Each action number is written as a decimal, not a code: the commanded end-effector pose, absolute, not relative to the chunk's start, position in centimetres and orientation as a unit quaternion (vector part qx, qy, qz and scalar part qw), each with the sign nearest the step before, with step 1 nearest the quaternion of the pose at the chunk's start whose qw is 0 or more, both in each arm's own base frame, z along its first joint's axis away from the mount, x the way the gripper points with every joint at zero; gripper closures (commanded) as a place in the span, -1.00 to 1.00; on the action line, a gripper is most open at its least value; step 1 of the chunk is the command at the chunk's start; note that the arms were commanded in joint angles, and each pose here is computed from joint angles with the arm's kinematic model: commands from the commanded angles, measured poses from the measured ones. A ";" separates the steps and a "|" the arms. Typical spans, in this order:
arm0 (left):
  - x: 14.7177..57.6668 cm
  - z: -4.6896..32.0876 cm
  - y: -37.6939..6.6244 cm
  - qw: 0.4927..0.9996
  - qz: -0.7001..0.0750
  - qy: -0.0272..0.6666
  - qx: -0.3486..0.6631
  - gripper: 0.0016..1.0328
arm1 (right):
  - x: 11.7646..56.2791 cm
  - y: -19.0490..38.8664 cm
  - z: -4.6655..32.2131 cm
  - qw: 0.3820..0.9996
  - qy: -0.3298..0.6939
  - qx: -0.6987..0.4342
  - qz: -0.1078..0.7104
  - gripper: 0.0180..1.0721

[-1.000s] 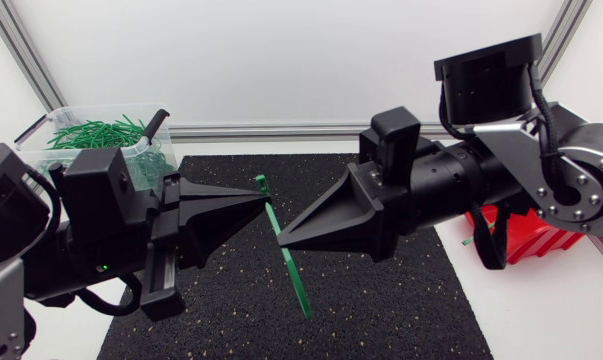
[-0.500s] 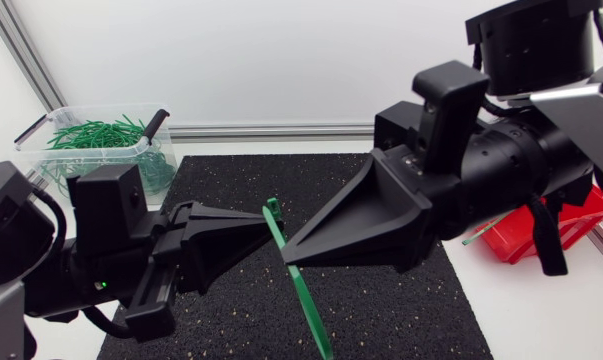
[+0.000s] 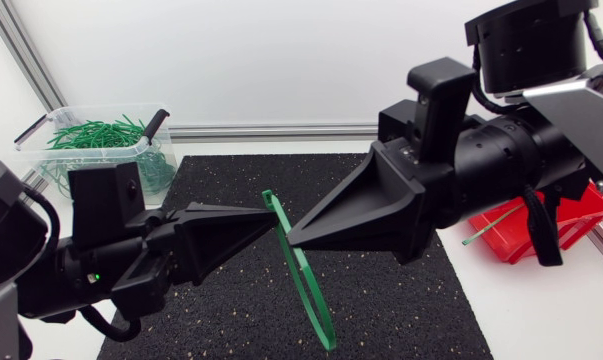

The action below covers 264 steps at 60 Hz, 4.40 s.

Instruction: Take a green cable tie from the red box, thread the tail through the head to close it, then place it in the transparent bin on the left.

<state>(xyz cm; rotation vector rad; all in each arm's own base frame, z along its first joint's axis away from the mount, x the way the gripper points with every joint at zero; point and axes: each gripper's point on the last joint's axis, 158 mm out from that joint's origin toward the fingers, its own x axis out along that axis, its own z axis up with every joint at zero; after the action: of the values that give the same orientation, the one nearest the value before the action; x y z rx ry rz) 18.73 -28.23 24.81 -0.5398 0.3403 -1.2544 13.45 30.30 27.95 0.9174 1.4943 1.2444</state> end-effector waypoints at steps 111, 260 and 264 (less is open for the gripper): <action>16.7 26.6 -28.4 0.747 -0.600 0.133 -0.252 0.91 | 14.9 30.7 26.3 0.480 0.613 0.385 0.496 0.89; 19.0 20.7 -28.7 0.815 -0.547 0.003 0.189 0.91 | 18.9 31.5 22.8 0.560 0.472 0.247 0.635 0.16; 18.7 20.6 -28.9 0.813 -0.549 0.004 0.193 0.90 | 19.2 31.6 22.5 0.562 0.473 0.247 0.632 0.16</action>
<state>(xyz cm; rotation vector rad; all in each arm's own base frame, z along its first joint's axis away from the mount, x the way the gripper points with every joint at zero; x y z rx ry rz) 18.70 -28.33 19.34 0.3839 0.0498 -1.1690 18.88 31.13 22.39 0.6051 1.1394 1.4626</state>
